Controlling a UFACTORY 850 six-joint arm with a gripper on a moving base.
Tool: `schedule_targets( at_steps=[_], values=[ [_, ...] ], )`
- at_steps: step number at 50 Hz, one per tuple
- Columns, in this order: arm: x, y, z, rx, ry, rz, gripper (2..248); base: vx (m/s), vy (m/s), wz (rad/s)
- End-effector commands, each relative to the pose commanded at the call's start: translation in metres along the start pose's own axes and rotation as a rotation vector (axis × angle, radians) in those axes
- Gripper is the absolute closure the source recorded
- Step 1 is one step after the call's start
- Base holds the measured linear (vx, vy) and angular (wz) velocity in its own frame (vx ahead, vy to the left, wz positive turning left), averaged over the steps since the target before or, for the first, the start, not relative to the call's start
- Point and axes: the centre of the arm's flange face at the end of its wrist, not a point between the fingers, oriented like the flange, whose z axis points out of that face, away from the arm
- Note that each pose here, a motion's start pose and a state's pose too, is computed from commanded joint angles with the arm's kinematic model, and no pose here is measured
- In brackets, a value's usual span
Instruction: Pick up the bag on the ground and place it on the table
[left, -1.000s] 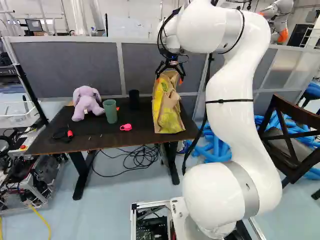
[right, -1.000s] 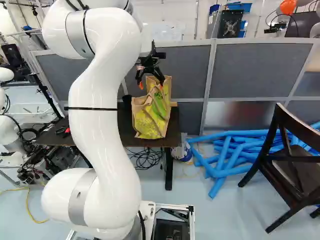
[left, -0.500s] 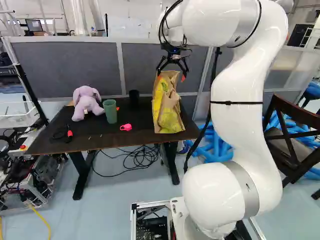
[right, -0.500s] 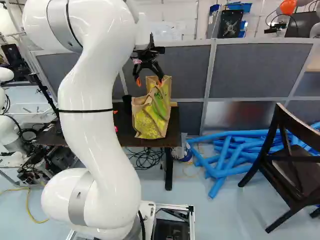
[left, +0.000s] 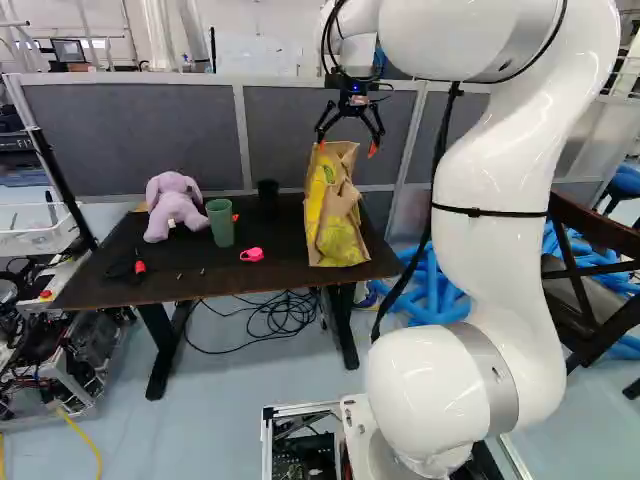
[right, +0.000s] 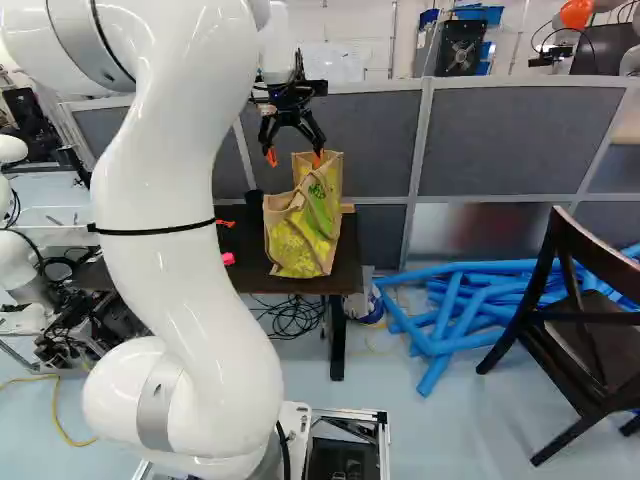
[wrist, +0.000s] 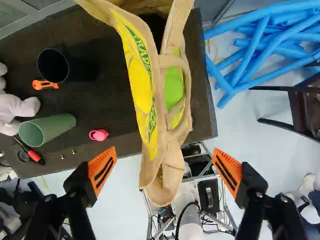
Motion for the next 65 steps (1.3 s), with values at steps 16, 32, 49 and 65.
schedule_targets(
  at_steps=[16, 32, 49, 65],
  values=[
    [-0.0053, 0.0013, -0.0064, 0.002, 0.006, 0.0, 3, 0.0, 0.0, 0.0],
    [-0.0053, 0.0013, -0.0064, 0.002, 0.006, 0.0, 3, 0.0, 0.0, 0.0],
    [-0.0053, 0.0013, -0.0064, 0.002, 0.006, 0.0, 3, 0.0, 0.0, 0.0],
    [-0.0053, 0.0013, -0.0064, 0.002, 0.006, 0.0, 3, -0.058, -0.002, 0.0]
  ],
)
